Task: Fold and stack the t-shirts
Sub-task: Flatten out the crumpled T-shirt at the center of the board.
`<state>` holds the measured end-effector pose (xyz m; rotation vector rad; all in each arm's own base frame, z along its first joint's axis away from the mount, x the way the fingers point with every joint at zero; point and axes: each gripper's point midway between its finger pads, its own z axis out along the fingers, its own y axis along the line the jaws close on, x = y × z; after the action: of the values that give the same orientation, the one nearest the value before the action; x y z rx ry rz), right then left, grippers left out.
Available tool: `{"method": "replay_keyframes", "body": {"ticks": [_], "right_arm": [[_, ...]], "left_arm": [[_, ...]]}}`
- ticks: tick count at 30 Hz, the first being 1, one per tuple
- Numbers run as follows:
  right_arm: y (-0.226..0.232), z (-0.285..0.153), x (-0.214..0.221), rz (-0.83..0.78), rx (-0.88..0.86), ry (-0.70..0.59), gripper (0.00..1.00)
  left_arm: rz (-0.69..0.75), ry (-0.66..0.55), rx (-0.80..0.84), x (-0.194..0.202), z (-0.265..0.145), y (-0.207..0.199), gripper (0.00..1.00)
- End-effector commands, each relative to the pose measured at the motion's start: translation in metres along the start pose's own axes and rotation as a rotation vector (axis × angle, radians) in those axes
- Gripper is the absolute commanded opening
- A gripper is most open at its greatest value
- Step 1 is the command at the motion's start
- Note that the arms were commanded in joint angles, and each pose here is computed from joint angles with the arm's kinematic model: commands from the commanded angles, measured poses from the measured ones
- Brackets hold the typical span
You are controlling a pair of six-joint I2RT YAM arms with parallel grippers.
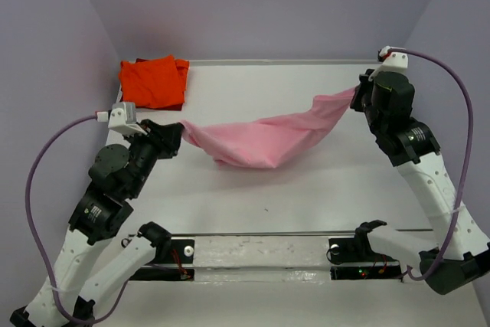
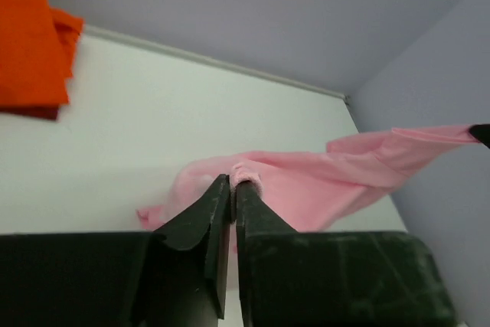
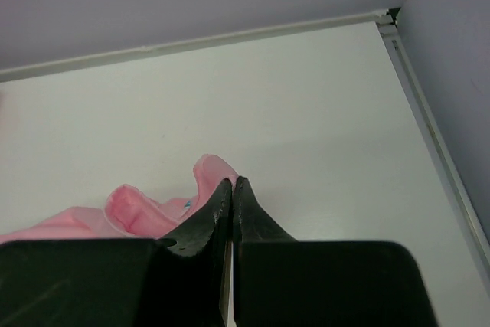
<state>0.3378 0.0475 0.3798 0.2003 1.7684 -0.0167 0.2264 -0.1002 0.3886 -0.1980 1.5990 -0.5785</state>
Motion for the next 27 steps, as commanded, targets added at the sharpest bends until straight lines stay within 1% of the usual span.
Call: {"method": "replay_keyframes", "body": {"ticks": [1, 2, 5, 6, 7, 8, 11, 12, 14, 15, 16, 17, 18, 19, 20, 21, 23, 24, 27], "right_arm": [[-0.002, 0.004, 0.034, -0.001, 0.001, 0.068, 0.00], [-0.003, 0.006, 0.039, -0.007, 0.010, 0.078, 0.00], [-0.001, 0.009, 0.042, -0.005, 0.006, 0.088, 0.00], [0.000, 0.011, 0.043, -0.005, 0.006, 0.094, 0.00], [0.001, 0.011, 0.042, -0.001, 0.001, 0.092, 0.00], [0.002, 0.011, 0.042, -0.001, 0.000, 0.094, 0.00], [0.004, 0.013, 0.043, 0.002, -0.006, 0.097, 0.00], [0.004, 0.013, 0.044, 0.002, -0.006, 0.101, 0.00], [0.005, 0.014, 0.047, 0.000, -0.011, 0.108, 0.00], [0.005, 0.015, 0.049, -0.001, -0.011, 0.114, 0.00], [0.006, 0.016, 0.051, -0.002, -0.014, 0.116, 0.00], [0.005, 0.016, 0.053, -0.004, -0.011, 0.120, 0.00], [0.005, 0.017, 0.056, -0.007, -0.010, 0.126, 0.00], [0.005, 0.017, 0.057, -0.008, -0.010, 0.129, 0.00], [0.006, 0.018, 0.059, -0.009, -0.012, 0.131, 0.00], [0.006, 0.018, 0.060, -0.008, -0.013, 0.133, 0.00], [0.007, 0.019, 0.062, -0.008, -0.017, 0.139, 0.00], [0.006, 0.019, 0.064, -0.011, -0.015, 0.144, 0.00], [0.004, 0.018, 0.064, -0.013, -0.008, 0.139, 0.00]], "left_arm": [[-0.196, 0.192, 0.146, 0.065, -0.007, -0.019, 0.32], [-0.225, 0.207, 0.137, 0.076, -0.009, -0.013, 0.50], [-0.194, 0.172, 0.098, 0.067, -0.010, -0.006, 0.59], [-0.171, 0.171, 0.072, 0.065, -0.006, -0.003, 0.68], [-0.157, 0.123, 0.058, 0.045, -0.005, -0.005, 0.70], [-0.114, 0.108, 0.046, 0.039, -0.002, -0.004, 0.70], [-0.058, 0.088, -0.018, 0.035, 0.024, 0.001, 0.70], [-0.053, 0.055, -0.034, 0.031, 0.034, 0.002, 0.70], [-0.024, 0.081, -0.061, 0.050, 0.053, 0.008, 0.69], [-0.003, 0.125, -0.089, 0.070, 0.069, 0.014, 0.68], [-0.003, 0.133, -0.087, 0.080, 0.080, 0.015, 0.67], [0.002, 0.199, -0.108, 0.108, 0.097, 0.020, 0.65], [-0.003, 0.216, -0.074, 0.119, 0.109, 0.014, 0.64], [-0.008, 0.265, -0.080, 0.139, 0.115, 0.017, 0.62], [-0.013, 0.288, -0.059, 0.151, 0.124, 0.014, 0.61], [-0.012, 0.354, -0.023, 0.177, 0.137, 0.010, 0.61], [-0.028, 0.422, 0.020, 0.199, 0.147, 0.000, 0.61], [-0.027, 0.514, 0.039, 0.225, 0.151, -0.001, 0.60], [0.000, 0.550, 0.054, 0.242, 0.158, -0.012, 0.59]]}}
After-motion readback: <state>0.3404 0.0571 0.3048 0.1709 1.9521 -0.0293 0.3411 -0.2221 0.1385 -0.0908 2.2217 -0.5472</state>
